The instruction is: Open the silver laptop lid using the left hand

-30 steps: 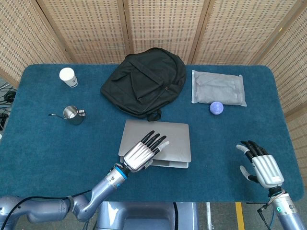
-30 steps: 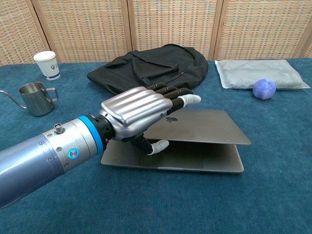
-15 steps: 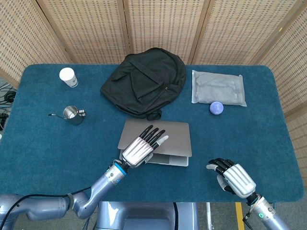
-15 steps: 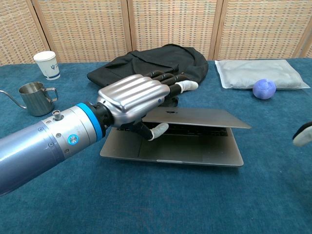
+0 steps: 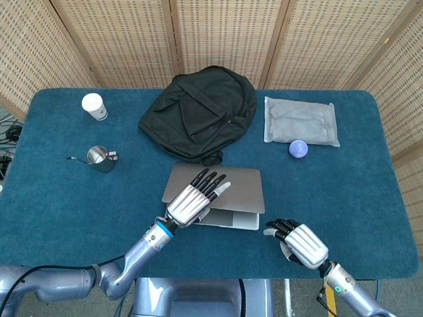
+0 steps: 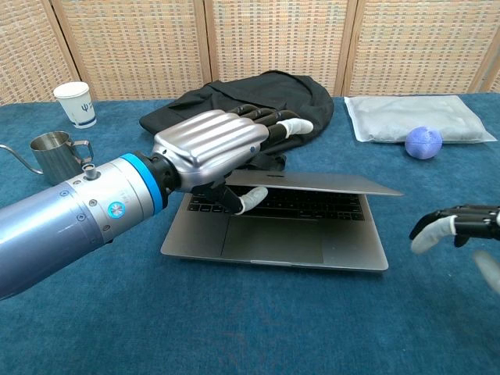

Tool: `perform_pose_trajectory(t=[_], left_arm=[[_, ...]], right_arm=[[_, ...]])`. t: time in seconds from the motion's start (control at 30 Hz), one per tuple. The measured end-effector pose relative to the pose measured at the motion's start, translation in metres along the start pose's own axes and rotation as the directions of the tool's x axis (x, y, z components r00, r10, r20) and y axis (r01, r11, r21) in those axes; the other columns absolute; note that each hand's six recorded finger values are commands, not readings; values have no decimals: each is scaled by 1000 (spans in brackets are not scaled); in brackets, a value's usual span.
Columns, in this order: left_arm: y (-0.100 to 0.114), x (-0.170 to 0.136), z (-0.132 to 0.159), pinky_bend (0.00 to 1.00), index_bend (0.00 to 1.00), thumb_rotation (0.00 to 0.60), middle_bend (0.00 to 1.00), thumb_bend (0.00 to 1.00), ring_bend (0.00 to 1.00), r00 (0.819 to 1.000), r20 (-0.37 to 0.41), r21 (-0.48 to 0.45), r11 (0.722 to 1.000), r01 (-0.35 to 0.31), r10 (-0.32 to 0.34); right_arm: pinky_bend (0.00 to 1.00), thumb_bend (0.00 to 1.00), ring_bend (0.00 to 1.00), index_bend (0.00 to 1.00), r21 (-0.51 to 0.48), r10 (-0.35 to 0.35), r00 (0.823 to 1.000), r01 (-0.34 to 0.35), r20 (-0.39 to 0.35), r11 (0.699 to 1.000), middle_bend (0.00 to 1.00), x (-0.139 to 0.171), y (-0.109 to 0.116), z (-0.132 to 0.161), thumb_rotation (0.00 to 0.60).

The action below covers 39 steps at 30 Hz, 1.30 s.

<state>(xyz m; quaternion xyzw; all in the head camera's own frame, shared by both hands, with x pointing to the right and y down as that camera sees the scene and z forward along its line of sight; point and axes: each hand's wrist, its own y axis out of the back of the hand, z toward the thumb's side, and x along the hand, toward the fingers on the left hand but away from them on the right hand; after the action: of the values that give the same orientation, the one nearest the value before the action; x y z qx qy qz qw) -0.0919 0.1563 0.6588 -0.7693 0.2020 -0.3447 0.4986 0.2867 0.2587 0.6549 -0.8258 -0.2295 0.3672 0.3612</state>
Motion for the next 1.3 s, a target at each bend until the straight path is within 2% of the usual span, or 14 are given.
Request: perform_pose_trajectory(t=[0.27,0.4,0.63,0.77,1.3], left_arm=[[2,-1,-4,0,0,600,0,489,0,1000,-8,-6,1000,-1,1],[3,-2,-6,0,0,600,0,488,0,1000,-10,-6,1000,1,-1],[3,-2,-11,0,0,600,0,488,0,1000,-15,-3,1000,2,-2],[1,-2,-13,0,0,600,0,489,0,1000,-20,-11,1000,5,-5],[-3,-3,-20,0,0,600,0,489,0,1000,-29,-15,1000,7,-7]], right_arm=[[338,929,201,287,-9,-3,1000,3,-17,1000,175,-22,-10,13,600],[339,956,179,287,31,-4,1000,5,-14,1000,152,-30,-13,14,600],[339,957,177,287,111,25,1000,-24,-3,993,149,-45,-20,16,600],[339,990,177,287,158,51,999,-52,12,986,148,-56,-25,19,600],[339,1000,177,280,150,123,990,-132,66,980,148,-69,-36,29,600]])
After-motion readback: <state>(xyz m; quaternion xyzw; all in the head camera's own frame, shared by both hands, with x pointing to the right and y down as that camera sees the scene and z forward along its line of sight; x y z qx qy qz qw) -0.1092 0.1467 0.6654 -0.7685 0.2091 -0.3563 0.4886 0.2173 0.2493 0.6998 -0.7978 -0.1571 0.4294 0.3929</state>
